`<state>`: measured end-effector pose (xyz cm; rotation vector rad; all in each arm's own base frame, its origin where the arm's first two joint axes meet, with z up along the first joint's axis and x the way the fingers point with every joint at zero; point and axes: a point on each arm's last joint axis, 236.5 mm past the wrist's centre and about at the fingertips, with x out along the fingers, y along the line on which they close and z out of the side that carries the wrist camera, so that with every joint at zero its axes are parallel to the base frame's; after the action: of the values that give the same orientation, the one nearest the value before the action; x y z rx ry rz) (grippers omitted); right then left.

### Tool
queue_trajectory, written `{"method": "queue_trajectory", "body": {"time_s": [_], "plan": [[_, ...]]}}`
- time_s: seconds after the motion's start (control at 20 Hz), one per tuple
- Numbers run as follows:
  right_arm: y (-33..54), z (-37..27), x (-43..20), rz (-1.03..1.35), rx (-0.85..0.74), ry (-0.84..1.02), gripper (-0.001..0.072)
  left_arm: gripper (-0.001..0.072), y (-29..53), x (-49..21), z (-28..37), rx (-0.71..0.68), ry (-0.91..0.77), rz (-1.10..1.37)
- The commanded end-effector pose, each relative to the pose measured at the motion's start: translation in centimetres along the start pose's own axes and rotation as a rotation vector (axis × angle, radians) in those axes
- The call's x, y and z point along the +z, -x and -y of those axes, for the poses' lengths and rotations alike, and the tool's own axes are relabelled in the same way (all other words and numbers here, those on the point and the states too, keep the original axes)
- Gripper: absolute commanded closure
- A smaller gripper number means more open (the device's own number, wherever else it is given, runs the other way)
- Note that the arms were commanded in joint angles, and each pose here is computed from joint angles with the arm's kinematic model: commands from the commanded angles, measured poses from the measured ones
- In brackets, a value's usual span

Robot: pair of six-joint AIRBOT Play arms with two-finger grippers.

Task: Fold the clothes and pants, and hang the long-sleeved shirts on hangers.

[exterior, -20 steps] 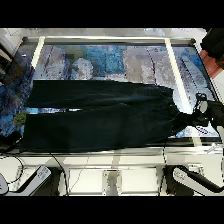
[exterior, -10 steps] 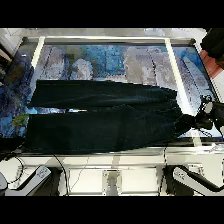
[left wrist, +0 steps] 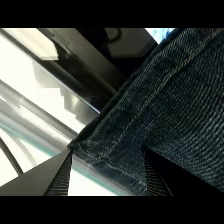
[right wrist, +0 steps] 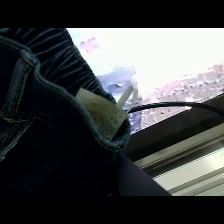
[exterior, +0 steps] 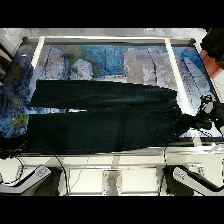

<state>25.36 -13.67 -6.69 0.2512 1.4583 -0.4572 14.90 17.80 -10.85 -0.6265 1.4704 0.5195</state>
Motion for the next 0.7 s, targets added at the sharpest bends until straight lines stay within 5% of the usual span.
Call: {"method": "queue_trajectory", "body": {"time_s": [0.0,0.05,0.15,0.2,0.65], "plan": [[0.1,-0.9,0.0,-0.001,0.039,-0.02,0.0685,0.0253,-0.8,0.2,0.0,-0.007,0.001,-0.01],[0.1,-1.1,0.0,-0.002,0.045,-0.023,0.0685,0.0297,-1.0,0.1,0.0,-0.009,0.001,-0.018],[0.1,-1.3,-0.1,-0.005,0.056,-0.028,0.0685,0.064,-1.1,0.1,0.0,-0.009,0.002,-0.018],[0.1,-1.4,-0.2,-0.009,0.06,-0.03,0.0685,0.0685,-1.1,0.2,0.1,-0.009,0.0,-0.016],[7.0,-1.8,-1.5,-0.018,0.116,0.177,0.0687,0.0685,14.7,8.9,4.8,-0.083,-0.006,0.428]]}}
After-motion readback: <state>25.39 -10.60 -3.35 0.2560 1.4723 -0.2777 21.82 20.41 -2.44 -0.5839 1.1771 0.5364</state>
